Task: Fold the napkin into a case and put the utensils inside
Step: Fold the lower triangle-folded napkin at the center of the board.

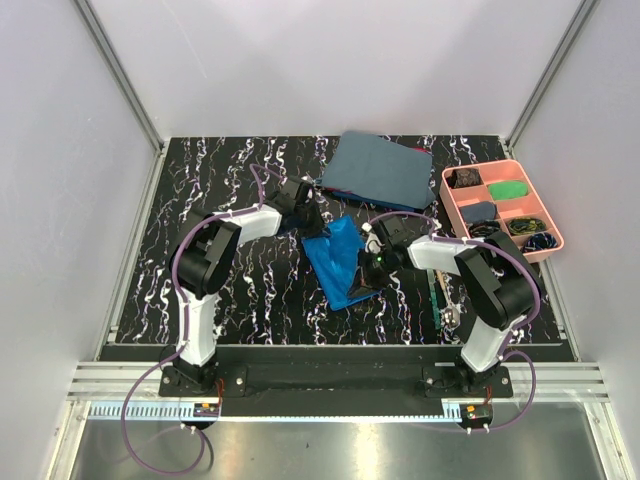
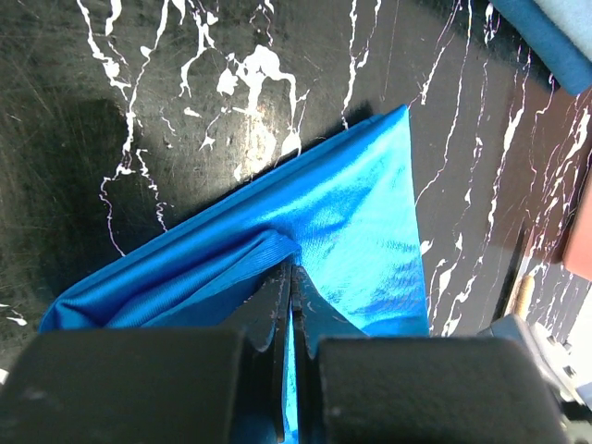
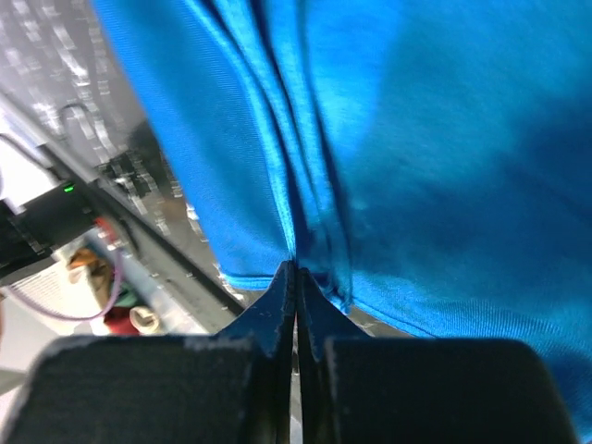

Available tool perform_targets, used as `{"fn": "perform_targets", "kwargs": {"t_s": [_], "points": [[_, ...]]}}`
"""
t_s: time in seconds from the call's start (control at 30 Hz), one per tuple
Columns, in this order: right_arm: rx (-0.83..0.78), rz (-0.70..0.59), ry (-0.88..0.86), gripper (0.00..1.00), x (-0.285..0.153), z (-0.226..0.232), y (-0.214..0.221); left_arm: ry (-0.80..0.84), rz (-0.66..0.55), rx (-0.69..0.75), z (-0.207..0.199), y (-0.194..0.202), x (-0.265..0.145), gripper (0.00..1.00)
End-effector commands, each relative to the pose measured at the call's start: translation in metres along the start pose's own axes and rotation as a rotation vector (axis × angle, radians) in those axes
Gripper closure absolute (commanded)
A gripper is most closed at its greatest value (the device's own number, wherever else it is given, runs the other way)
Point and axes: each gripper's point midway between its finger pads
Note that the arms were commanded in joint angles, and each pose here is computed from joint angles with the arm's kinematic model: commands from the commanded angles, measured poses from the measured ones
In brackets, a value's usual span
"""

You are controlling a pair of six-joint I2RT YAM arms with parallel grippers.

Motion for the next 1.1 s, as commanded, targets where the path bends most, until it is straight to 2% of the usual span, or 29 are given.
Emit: {"fn": "perform_targets", "kwargs": {"t_s": [0.0, 0.27, 0.33, 0.47, 0.57, 0.6, 0.77, 0.9, 1.07], "points": [[-0.033, -0.034, 0.098, 1.00, -0.003, -0.019, -0.001, 0.067, -0.040, 0.028, -0.017, -0.015, -0.002, 0.98], [-0.040, -0.049, 0.157, 1.00, 0.001, -0.036, -0.003, 0.105, -0.115, 0.051, -0.029, -0.032, -0.012, 0.95], [-0.043, -0.061, 0.178, 1.00, 0.001, -0.039, -0.006, 0.108, -0.117, 0.064, -0.031, -0.034, -0.013, 0.87], [-0.050, -0.075, 0.189, 1.00, -0.002, -0.038, -0.008, 0.165, -0.146, 0.088, -0.044, -0.030, -0.041, 0.72], [-0.066, -0.094, 0.196, 1.00, -0.012, -0.033, -0.009, 0.173, -0.140, 0.107, -0.043, -0.013, -0.059, 0.66], [-0.072, -0.100, 0.194, 1.00, -0.014, -0.031, -0.011, 0.192, -0.164, 0.116, -0.049, -0.014, -0.074, 0.66], [-0.096, -0.126, 0.176, 1.00, -0.029, -0.014, -0.016, 0.166, -0.155, 0.074, -0.033, 0.013, -0.088, 0.73], [-0.110, -0.152, 0.205, 1.00, -0.034, -0.013, -0.023, 0.203, -0.089, 0.069, -0.043, 0.035, -0.072, 0.84], [-0.101, -0.151, 0.228, 1.00, -0.033, -0.020, -0.022, 0.205, -0.006, 0.048, -0.049, 0.060, -0.043, 0.92]]}}
Point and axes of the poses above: each gripper's point midway between its finger pads, its own x axis out along the fingers, its own z axis along the line the jaws close on, y = z × x, and after that the axes turned 2 degrees about x, right-handed
